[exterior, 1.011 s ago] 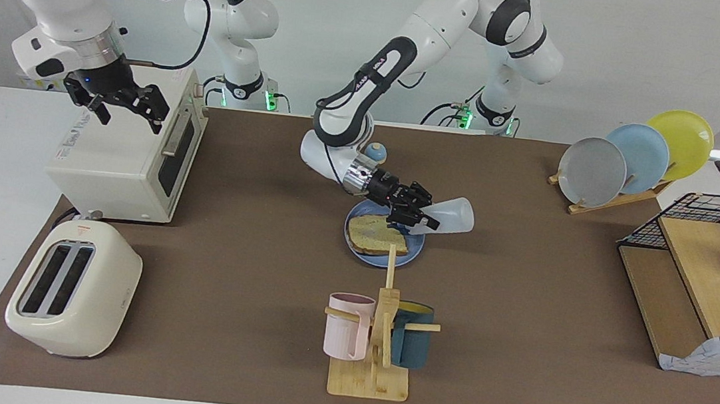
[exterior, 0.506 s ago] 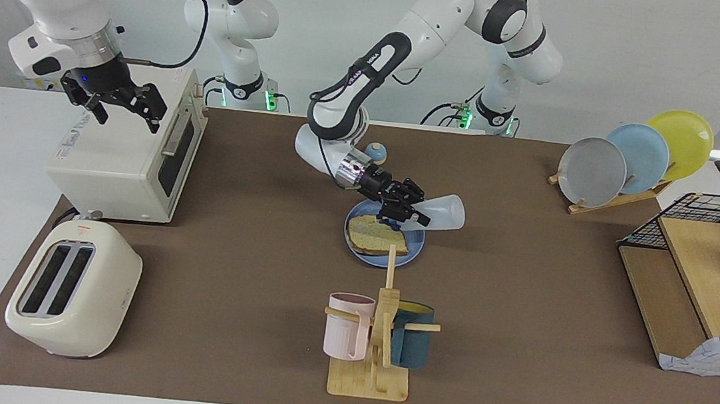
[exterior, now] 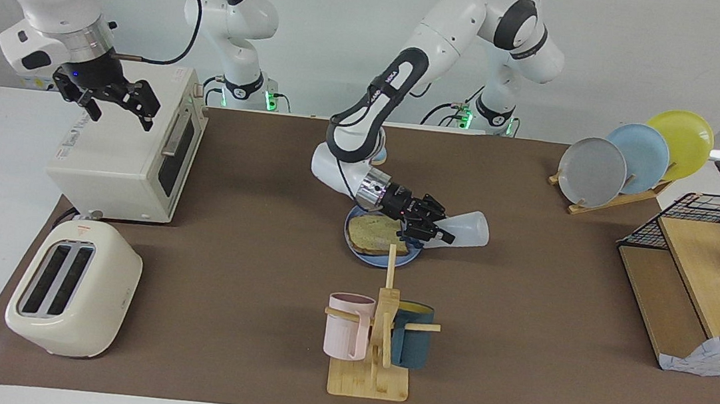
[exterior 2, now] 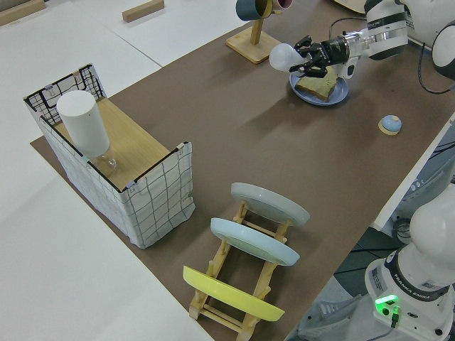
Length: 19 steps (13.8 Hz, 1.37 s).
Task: Put bread on plate and add seasoning
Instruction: 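Tilt and shake the bottle over the bread with the left gripper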
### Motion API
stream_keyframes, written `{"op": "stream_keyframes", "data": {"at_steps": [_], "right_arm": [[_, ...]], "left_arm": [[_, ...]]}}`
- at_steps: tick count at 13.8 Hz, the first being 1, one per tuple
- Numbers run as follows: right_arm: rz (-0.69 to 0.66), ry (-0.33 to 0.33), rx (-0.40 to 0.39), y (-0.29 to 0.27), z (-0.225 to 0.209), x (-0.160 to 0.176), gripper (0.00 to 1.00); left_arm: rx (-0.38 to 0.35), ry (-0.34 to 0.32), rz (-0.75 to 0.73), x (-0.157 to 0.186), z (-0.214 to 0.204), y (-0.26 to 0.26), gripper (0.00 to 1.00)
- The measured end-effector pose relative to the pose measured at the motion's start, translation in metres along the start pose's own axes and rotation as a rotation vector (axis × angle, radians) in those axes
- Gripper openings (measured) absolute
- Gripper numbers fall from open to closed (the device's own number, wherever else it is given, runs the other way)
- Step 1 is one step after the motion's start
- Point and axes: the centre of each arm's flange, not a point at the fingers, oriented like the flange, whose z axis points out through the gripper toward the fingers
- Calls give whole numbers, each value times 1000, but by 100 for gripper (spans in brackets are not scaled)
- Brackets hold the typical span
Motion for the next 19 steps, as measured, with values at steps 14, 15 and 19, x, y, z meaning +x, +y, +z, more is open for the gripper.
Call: {"op": "stream_keyframes", "data": {"at_steps": [14,15,19], "right_arm": [[-8,2,0,-4,0,0,100],[-9,2,0,-5,0,0,100],[-9,2,0,-5,0,0,100]], "left_arm": [[-25,6,11,1,-15,10,42],[-46,14,-10,-1,-8,6,42],[-237,194,-229,-74,-1,-23,42]]}}
